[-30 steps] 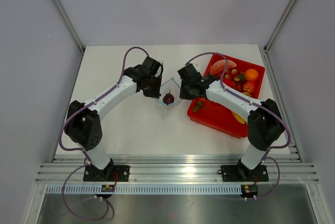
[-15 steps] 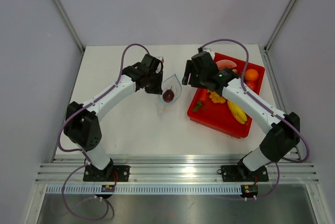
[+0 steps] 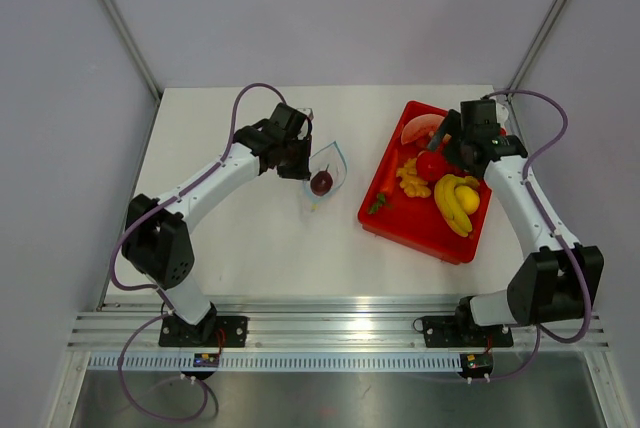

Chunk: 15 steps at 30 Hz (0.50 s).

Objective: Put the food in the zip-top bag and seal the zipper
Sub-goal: Pick up the fake vegetable from the bin.

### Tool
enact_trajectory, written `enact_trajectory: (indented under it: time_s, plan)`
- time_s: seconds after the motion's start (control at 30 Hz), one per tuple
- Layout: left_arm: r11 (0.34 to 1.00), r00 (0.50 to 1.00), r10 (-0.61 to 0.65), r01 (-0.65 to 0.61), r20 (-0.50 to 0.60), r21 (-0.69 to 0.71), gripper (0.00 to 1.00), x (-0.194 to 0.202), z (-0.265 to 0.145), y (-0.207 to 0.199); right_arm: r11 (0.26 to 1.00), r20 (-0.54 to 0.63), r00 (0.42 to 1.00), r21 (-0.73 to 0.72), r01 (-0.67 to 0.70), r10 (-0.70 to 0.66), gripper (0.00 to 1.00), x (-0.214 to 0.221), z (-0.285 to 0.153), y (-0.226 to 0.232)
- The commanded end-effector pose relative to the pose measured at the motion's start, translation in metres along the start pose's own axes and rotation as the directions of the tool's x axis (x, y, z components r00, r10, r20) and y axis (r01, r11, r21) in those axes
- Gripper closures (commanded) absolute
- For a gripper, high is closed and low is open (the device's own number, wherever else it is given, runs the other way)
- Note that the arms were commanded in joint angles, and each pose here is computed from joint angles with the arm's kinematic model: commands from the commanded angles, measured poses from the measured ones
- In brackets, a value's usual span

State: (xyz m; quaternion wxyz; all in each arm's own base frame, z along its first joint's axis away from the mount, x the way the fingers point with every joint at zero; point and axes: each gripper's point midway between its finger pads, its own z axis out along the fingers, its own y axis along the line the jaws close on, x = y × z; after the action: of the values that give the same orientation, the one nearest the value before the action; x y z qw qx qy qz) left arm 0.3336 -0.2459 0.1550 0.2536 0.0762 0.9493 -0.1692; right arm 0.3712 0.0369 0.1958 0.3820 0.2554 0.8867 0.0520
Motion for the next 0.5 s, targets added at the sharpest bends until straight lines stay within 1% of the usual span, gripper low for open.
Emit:
enact_trajectory:
  time_s: [0.0,0.13,0.3,0.4,0.47]
  plan:
    - [0.998,0.998,-0.006,0.001,0.070,0.058,1.00,-0.023,-0.010,-0.015,1.000,-0.038,0.999,0.011,0.018,-0.017,0.01,0.003,0.018,-0.009]
    - [0.999,0.998,-0.003,-0.001,0.067,0.054,1.00,-0.022,-0.009,-0.014,0.999,-0.085,0.996,0.016,0.037,-0.035,0.00,0.009,0.041,-0.007]
    - [0.998,0.998,-0.001,-0.003,0.068,0.059,1.00,-0.023,-0.010,-0.015,0.999,-0.098,0.994,-0.001,0.040,-0.040,0.01,0.006,0.060,-0.001]
    - [0.998,0.998,0.001,-0.005,0.067,0.059,1.00,-0.022,-0.011,-0.015,0.999,-0.131,0.990,0.010,0.047,-0.046,0.00,0.010,0.077,-0.003]
    - [0.998,0.998,0.002,-0.006,0.065,0.056,1.00,-0.021,-0.010,-0.014,0.998,-0.141,0.988,-0.009,0.054,-0.055,0.00,0.011,0.083,0.000]
